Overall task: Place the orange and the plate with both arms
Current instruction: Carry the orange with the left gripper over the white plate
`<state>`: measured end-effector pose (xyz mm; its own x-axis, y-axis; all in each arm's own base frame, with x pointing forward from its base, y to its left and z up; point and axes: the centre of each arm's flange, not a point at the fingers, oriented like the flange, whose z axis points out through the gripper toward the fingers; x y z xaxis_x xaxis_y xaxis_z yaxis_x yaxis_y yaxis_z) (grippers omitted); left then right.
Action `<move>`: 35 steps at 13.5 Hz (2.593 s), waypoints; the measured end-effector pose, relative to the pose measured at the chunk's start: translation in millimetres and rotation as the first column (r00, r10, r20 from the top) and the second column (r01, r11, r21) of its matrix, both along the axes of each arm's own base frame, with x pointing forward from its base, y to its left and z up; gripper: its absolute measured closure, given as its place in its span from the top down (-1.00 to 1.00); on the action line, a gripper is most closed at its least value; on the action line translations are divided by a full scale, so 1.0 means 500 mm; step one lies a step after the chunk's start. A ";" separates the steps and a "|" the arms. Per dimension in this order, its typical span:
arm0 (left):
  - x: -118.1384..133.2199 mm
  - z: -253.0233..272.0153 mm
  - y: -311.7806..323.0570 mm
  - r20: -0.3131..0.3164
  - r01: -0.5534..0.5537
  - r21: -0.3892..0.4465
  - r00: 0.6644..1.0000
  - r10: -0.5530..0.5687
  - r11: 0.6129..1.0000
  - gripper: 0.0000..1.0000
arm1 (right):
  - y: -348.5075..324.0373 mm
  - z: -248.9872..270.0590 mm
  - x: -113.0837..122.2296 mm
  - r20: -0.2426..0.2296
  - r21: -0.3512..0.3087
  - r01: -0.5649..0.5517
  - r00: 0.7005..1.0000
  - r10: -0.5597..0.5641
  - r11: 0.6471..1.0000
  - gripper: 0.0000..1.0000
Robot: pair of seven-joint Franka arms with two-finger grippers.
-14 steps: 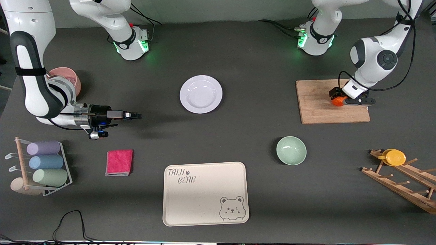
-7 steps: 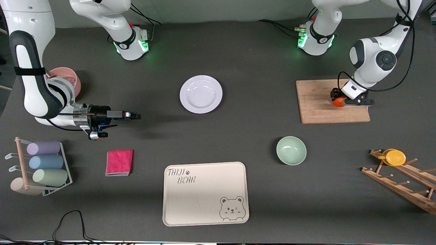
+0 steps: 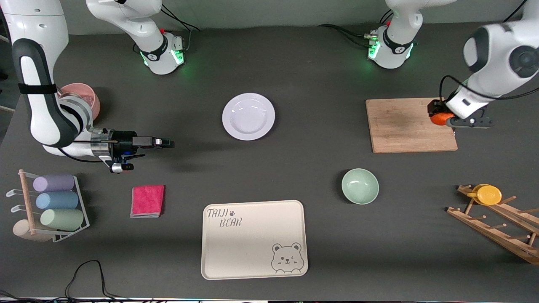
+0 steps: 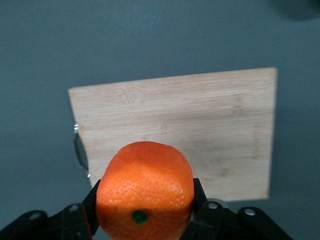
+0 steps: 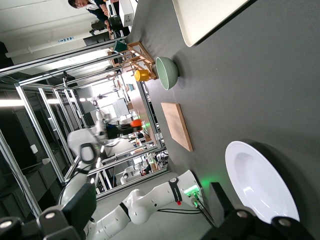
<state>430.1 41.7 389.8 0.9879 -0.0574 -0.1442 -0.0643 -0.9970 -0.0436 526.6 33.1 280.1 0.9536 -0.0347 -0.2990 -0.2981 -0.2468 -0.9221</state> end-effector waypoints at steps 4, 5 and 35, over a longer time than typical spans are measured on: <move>0.048 0.182 -0.115 0.006 -0.037 0.001 0.999 0.037 0.999 0.41 | -0.004 0.003 0.003 0.004 -0.001 0.003 1.000 -0.003 1.000 1.00; 0.055 0.208 -0.162 0.015 -0.051 -0.005 0.999 0.051 0.999 0.41 | -0.004 0.003 0.003 0.005 -0.001 0.003 1.000 -0.003 1.000 1.00; -0.327 -0.362 -1.349 0.180 -0.296 -0.078 0.935 0.305 0.952 0.41 | -0.028 -0.077 -0.026 0.050 0.003 -0.066 0.997 0.066 0.998 1.00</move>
